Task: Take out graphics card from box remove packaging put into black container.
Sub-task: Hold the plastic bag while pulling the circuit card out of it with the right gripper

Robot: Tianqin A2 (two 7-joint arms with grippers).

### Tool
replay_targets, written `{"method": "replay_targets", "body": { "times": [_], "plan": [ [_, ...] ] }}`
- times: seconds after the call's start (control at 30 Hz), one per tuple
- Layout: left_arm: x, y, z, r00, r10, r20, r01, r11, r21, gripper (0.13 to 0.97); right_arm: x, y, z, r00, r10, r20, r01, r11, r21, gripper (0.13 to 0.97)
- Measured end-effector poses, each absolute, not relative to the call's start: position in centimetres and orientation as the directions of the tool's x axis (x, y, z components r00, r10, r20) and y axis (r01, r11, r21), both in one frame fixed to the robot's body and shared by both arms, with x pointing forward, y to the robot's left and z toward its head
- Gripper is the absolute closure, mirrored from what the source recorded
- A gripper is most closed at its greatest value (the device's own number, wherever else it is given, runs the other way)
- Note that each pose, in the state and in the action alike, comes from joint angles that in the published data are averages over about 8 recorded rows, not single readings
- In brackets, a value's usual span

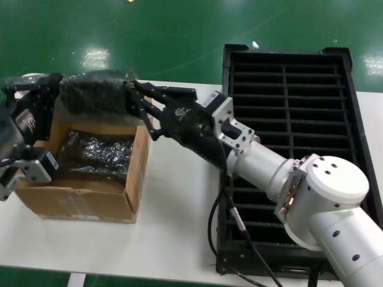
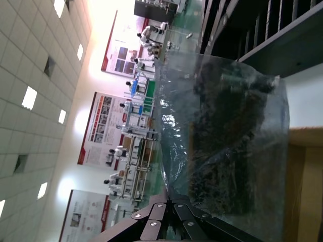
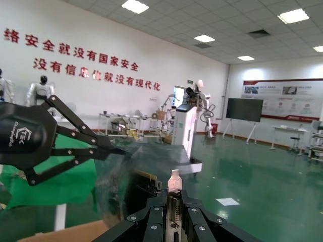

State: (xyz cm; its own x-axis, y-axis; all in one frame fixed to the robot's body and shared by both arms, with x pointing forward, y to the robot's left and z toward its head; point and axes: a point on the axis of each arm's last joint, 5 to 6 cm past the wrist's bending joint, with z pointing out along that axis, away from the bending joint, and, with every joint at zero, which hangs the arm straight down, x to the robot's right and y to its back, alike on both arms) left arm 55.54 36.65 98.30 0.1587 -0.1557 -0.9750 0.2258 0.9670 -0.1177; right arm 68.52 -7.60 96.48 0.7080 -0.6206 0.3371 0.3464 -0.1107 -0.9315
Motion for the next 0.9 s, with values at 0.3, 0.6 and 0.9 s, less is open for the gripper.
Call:
{"method": "replay_targets", "body": {
  "times": [0.3, 0.6, 0.9],
  "plan": [
    [55.8, 37.0, 98.4, 0.194, -0.129, -0.972, 0.199, 0.976, -0.09, 0.957, 67.9, -9.2, 97.8, 0.656, -0.654, 0.377, 0.363, -0.164, -0.917, 0.92],
    [55.6, 37.9, 98.6, 0.24, -0.155, -0.958, 0.181, 0.977, -0.113, 0.957, 65.8, -12.7, 101.0, 0.563, -0.69, 0.455, 0.404, -0.251, -0.88, 0.92],
    [54.3, 38.5, 98.1, 0.356, -0.323, -0.877, 0.192, 0.944, -0.269, 0.957, 62.0, -16.6, 106.9, 0.513, -0.6, 0.614, 0.457, -0.414, -0.787, 0.92]
  ]
}}
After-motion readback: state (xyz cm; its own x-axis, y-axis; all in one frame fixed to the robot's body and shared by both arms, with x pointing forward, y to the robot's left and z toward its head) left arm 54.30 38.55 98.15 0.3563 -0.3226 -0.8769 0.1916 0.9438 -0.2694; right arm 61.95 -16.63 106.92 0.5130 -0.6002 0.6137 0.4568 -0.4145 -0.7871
